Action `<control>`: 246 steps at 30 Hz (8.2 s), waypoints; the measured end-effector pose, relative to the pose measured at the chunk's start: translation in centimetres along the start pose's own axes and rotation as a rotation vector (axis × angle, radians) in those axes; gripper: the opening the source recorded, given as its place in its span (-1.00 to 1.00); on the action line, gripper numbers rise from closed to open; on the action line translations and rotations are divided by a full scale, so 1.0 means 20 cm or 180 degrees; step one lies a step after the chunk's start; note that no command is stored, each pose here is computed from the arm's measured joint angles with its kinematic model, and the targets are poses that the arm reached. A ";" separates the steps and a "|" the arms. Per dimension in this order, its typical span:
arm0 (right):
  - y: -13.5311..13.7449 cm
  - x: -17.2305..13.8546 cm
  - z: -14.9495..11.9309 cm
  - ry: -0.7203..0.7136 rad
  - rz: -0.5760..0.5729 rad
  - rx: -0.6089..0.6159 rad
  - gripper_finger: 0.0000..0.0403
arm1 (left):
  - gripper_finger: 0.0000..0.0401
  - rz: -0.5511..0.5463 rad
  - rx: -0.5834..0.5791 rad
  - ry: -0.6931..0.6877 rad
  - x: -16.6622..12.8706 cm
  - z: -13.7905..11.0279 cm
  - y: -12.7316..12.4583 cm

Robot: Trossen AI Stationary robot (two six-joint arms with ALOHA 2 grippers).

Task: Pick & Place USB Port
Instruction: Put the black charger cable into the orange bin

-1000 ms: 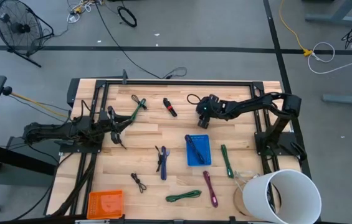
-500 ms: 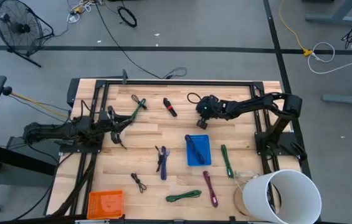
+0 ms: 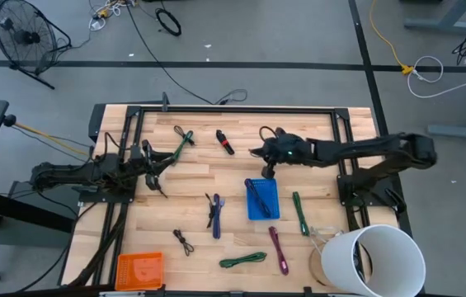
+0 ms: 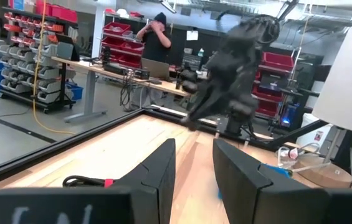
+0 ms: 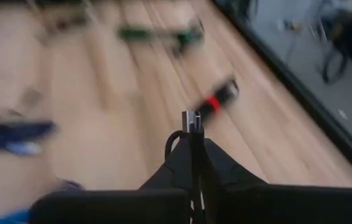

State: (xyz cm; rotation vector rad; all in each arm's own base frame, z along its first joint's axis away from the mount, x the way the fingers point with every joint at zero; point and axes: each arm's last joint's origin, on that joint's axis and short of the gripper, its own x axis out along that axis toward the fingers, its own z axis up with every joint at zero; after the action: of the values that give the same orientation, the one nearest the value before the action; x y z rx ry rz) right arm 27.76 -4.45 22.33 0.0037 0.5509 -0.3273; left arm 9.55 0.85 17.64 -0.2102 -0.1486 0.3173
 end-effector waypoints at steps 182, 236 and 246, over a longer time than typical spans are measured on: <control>0.41 -0.15 0.42 -0.0977 -0.0176 -0.0369 -0.16 | -0.53 -0.1114 -0.1343 0.4842 -0.22 -0.12 -1.05; 0.42 -0.15 0.41 -0.0939 -0.0043 -0.0276 -0.16 | -0.45 -0.2206 0.2105 0.3950 0.24 -0.48 -0.90; 0.42 -0.15 0.41 -0.0932 -0.0046 -0.0280 -0.16 | -0.86 -0.1828 0.1716 0.4133 0.24 -0.38 -0.94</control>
State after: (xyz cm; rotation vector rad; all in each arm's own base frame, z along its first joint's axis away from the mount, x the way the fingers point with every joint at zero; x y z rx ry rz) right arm 32.14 3.63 30.22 -0.1313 0.2746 -0.3108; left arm 20.97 -16.34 15.15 0.1918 1.1372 -0.3919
